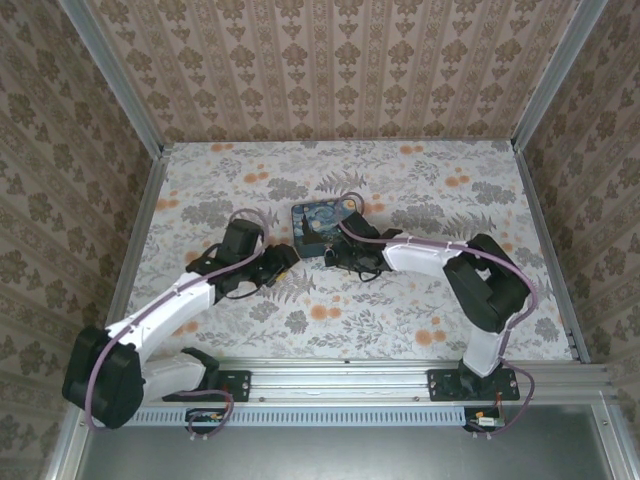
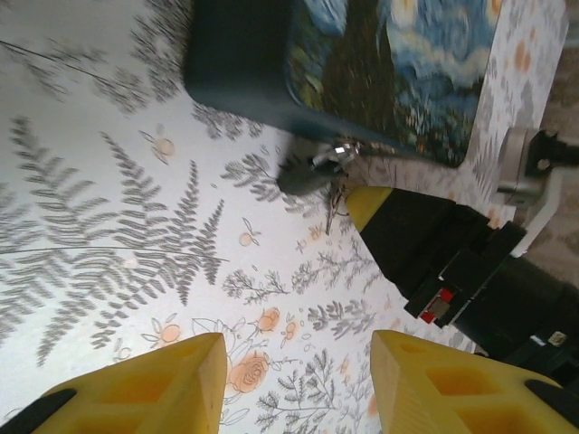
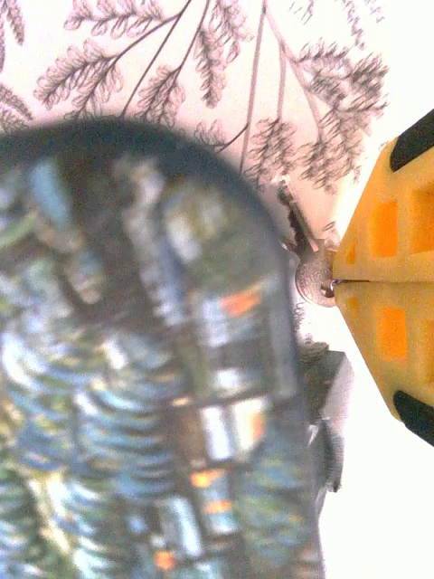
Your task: Unlock the padlock with the key
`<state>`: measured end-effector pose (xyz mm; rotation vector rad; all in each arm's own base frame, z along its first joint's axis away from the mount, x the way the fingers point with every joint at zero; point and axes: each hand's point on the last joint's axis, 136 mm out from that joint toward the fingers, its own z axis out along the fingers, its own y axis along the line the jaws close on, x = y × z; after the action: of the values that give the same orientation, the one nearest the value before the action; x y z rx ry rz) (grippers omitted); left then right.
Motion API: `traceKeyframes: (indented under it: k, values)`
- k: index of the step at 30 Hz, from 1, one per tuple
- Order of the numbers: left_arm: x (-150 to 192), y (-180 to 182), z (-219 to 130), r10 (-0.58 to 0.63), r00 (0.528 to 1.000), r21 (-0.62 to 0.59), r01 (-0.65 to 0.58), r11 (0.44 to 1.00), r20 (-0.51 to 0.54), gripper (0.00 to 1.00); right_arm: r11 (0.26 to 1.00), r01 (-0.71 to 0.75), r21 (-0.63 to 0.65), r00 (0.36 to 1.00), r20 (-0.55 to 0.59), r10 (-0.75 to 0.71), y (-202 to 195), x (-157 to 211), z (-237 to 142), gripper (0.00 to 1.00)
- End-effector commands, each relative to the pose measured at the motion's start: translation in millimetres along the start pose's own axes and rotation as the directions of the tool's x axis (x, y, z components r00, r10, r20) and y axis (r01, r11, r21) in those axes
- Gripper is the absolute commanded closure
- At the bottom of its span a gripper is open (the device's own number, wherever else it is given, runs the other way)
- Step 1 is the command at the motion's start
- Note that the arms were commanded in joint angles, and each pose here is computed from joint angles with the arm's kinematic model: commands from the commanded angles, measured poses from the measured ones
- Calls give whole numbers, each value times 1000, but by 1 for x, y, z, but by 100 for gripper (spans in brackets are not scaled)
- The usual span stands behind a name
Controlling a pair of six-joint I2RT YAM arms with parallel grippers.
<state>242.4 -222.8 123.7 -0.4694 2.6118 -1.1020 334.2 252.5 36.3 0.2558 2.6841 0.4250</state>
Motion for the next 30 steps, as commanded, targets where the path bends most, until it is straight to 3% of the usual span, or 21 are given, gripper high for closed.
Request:
traceKeyframes:
  k: [1,8,15,22,30]
  values:
    - [11,-11,16,75,996,65,-72,995,-52,54,992,63,-107,998,15,-62,9,-2,-23,100]
    - [24,-44,52,59,987,220,-25,975,-151,54,938,104,-330,994,-2,-111,20,1,-63,100]
    - [12,-73,72,-182,964,352,241,904,-192,52,891,128,-435,991,24,-131,39,-7,-106,100]
    - [14,-78,82,-379,897,337,437,834,-227,46,866,100,-490,995,31,-97,51,-12,-117,100]
    - [22,-86,87,-419,865,321,494,808,-277,41,830,82,-552,996,69,-52,64,-20,-130,100]
